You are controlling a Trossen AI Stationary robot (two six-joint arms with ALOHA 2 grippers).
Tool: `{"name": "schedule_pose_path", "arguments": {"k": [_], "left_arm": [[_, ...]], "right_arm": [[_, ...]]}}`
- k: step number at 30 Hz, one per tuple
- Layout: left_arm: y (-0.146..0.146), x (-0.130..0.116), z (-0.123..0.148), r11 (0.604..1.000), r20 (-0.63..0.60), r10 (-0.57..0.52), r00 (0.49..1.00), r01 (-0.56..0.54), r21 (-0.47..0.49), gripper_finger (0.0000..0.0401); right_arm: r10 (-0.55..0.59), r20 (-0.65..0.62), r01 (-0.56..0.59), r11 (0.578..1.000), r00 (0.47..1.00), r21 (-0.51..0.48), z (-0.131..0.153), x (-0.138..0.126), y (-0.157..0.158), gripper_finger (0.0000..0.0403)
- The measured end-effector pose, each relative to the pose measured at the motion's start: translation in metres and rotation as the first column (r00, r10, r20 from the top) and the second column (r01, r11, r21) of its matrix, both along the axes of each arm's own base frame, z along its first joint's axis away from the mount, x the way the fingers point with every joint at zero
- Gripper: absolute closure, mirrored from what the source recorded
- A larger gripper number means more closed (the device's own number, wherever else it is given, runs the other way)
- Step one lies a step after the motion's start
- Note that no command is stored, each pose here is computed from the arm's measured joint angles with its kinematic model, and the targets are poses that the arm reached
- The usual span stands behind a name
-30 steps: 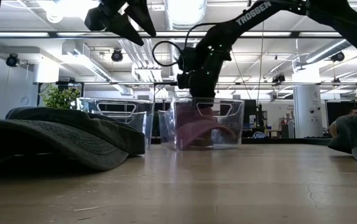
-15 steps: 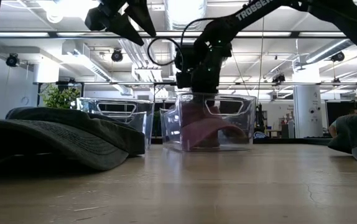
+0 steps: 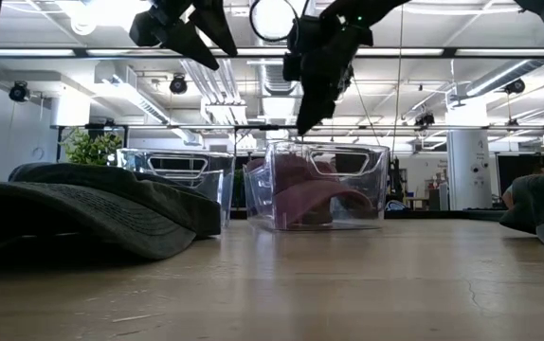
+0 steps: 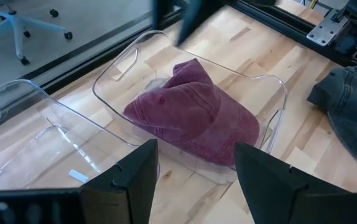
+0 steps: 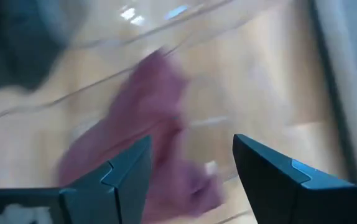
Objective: Pick & Place hat
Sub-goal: Put the right red cap into the right transparent bin
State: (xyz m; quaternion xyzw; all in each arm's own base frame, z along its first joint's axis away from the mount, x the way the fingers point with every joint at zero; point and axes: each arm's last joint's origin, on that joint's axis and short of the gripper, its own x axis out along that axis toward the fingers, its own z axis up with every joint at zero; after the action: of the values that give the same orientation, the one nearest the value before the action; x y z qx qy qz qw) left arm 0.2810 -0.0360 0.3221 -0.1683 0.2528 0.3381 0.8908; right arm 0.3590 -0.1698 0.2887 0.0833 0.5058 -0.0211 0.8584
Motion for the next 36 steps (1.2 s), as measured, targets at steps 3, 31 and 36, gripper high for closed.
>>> {"name": "schedule_pose_path", "arguments": {"k": [3, 31, 36], "left_arm": [[0.0, 0.0, 0.0, 1.0, -0.005, -0.005, 1.0, 0.005, 0.006, 0.0195], [0.0, 0.001, 0.001, 1.0, 0.019, 0.008, 1.0, -0.009, 0.011, 0.0195], [0.0, 0.001, 0.002, 1.0, 0.022, 0.008, 1.0, -0.008, 0.012, 0.0195]], "right_arm": [[0.042, -0.04, -0.039, 0.996, 0.998, 0.082, -0.012, 0.0, 0.014, 0.0184], [-0.147, 0.05, 0.148, 0.989, 0.988, -0.008, -0.094, 0.004, 0.014, 0.0184], [-0.144, 0.155, 0.152, 0.988, 0.977, -0.043, -0.059, 0.001, 0.016, 0.0184]]}}
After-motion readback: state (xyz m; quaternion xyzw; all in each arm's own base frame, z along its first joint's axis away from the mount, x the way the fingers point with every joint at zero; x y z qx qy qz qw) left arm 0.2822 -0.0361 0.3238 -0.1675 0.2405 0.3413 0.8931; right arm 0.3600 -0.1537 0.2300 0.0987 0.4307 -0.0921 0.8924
